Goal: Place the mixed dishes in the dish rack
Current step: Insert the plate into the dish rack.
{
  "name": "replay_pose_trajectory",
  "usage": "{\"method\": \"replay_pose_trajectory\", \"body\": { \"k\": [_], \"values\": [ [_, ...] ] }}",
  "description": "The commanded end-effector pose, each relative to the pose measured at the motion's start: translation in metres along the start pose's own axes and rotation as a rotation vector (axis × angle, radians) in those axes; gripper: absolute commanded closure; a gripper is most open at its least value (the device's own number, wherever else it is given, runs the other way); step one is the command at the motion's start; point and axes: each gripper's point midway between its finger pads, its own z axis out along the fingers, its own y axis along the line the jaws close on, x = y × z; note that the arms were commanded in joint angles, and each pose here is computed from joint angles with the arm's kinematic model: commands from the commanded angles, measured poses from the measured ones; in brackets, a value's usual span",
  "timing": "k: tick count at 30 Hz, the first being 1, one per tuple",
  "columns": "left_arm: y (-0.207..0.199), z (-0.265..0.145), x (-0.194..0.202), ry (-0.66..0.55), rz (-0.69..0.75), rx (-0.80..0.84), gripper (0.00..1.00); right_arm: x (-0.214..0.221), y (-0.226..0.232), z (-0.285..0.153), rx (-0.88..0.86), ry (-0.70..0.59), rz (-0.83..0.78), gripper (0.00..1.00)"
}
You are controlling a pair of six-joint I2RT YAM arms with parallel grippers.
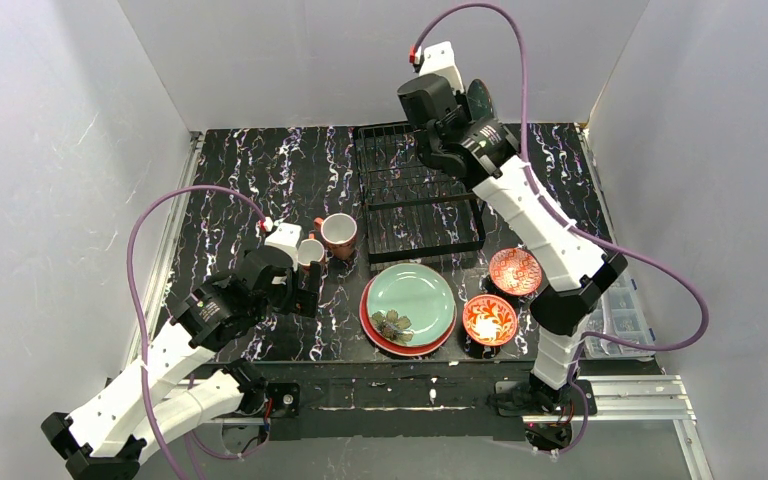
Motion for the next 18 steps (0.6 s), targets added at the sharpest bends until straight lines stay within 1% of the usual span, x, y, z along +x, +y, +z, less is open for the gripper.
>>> {"method": "replay_pose_trajectory", "body": {
  "k": [1,18],
  "values": [
    [0.005,-0.001,0.004,0.007,0.009,-0.018,0.02,-0.008,-0.012,-0.003,0.070,-0.032,0.078,0.99],
    [0.005,-0.001,0.003,0.007,0.010,-0.017,0.02,-0.015,-0.032,-0.024,0.063,-0.081,0.184,0.99]
  ]
}}
